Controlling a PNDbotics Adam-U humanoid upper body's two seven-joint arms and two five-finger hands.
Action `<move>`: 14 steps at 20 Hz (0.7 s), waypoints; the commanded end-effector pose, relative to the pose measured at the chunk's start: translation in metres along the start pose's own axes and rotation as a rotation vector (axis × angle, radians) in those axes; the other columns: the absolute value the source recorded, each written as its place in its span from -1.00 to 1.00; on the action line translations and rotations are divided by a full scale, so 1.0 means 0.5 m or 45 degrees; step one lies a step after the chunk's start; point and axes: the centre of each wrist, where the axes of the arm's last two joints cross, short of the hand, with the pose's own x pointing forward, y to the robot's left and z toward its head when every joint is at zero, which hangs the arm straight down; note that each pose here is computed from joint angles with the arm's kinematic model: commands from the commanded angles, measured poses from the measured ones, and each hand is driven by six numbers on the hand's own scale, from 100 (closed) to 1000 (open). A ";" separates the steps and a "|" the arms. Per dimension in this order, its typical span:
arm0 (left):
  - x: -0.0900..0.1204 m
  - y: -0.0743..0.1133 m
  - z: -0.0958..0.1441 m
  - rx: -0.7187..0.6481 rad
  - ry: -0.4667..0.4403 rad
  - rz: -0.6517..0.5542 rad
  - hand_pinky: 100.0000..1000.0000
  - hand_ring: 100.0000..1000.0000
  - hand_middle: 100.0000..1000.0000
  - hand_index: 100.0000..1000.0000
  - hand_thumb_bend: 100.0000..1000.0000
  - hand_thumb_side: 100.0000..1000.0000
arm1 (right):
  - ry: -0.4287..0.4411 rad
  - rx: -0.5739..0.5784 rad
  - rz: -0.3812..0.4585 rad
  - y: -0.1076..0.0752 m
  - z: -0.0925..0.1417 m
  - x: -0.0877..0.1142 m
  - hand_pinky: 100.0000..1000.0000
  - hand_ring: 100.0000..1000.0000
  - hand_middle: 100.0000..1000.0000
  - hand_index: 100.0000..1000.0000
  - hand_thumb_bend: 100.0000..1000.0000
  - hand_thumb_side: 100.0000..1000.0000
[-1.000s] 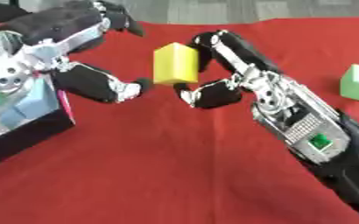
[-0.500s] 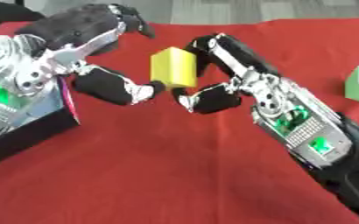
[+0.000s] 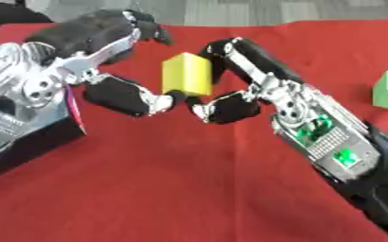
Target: Pick up the objects with one hand, pass them to the other hand, and then place them into the box on the other side of the table.
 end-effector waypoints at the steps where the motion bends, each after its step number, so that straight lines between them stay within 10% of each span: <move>1: 0.005 0.014 0.004 0.015 -0.008 -0.034 0.57 0.65 0.53 0.70 -0.17 0.20 | -0.051 -0.021 0.006 -0.015 0.004 0.021 0.62 0.06 -0.17 -0.10 -1.00 -1.00; 14: 0.010 0.010 0.002 0.028 0.000 -0.048 0.54 0.61 0.48 0.65 -0.46 -0.09 | -0.054 -0.003 -0.027 -0.020 0.012 0.029 0.61 0.02 -0.19 -0.12 -1.00 -1.00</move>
